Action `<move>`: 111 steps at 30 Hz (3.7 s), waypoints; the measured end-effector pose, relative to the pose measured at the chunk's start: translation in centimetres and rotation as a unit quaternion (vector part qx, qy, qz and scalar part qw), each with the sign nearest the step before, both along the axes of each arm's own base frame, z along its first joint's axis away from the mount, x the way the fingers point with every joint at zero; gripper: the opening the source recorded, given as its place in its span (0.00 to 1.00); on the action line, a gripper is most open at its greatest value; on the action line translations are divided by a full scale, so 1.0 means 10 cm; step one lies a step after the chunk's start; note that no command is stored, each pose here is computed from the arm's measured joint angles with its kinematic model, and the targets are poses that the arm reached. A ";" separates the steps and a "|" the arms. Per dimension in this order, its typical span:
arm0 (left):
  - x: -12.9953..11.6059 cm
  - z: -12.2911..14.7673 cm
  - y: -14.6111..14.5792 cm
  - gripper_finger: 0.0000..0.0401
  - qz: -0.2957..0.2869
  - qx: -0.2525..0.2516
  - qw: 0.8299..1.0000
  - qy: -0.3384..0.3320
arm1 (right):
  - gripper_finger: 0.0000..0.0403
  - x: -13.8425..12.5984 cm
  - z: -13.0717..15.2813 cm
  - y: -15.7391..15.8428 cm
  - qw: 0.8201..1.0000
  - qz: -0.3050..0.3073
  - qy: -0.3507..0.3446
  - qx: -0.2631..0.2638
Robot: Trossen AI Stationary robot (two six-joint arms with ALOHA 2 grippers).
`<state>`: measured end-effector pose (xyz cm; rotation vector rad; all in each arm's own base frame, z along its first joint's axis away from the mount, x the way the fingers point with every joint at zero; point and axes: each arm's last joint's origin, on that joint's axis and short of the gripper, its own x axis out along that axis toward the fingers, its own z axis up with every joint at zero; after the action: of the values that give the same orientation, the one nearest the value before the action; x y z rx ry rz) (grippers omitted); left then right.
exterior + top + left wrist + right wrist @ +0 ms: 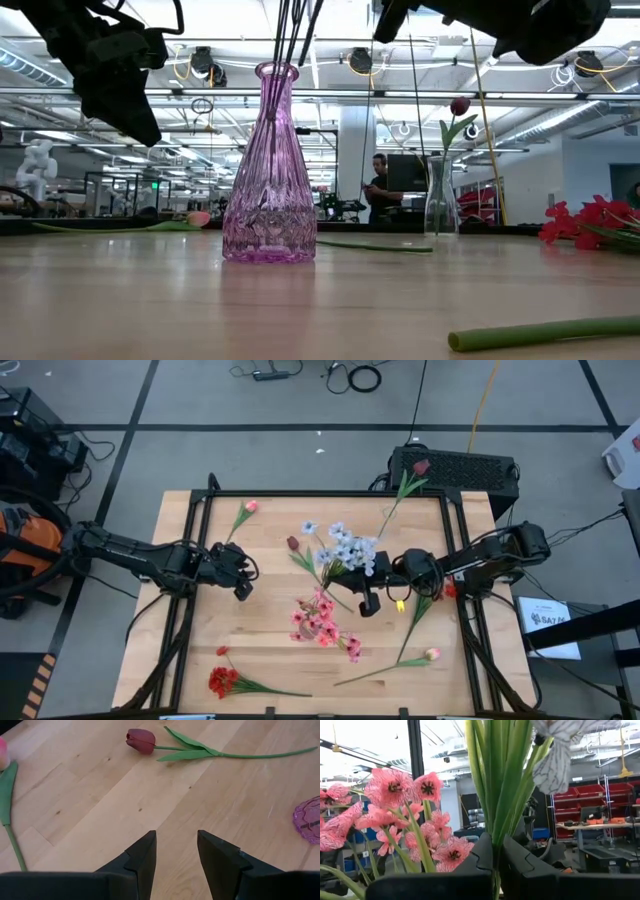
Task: Sort flowers into vase by color
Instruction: Put the white flowers into the purple vase, then put the top pink flower into the purple vase
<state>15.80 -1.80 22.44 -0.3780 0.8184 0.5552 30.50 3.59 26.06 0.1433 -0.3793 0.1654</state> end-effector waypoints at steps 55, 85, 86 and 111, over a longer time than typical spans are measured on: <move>-0.01 -0.01 -0.02 0.37 -0.047 -0.002 0.999 0.020 | 0.13 0.49 -0.53 0.21 0.991 0.025 0.128 0.032; -0.01 -0.01 -0.02 0.37 -0.044 -0.003 0.999 0.019 | 0.11 0.48 -0.64 0.24 0.981 0.059 0.174 -0.065; -0.01 -0.01 -0.02 0.37 -0.044 -0.003 0.999 0.019 | 0.10 0.48 -0.64 0.24 0.981 0.063 0.175 -0.062; -0.01 -0.01 -0.01 0.37 -0.041 0.002 0.999 0.018 | 0.11 0.24 -0.46 0.13 0.946 0.060 0.313 -0.061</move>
<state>15.74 -1.93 22.36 -0.3306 0.8641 0.4877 32.95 4.91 21.45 0.0901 0.2757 0.2523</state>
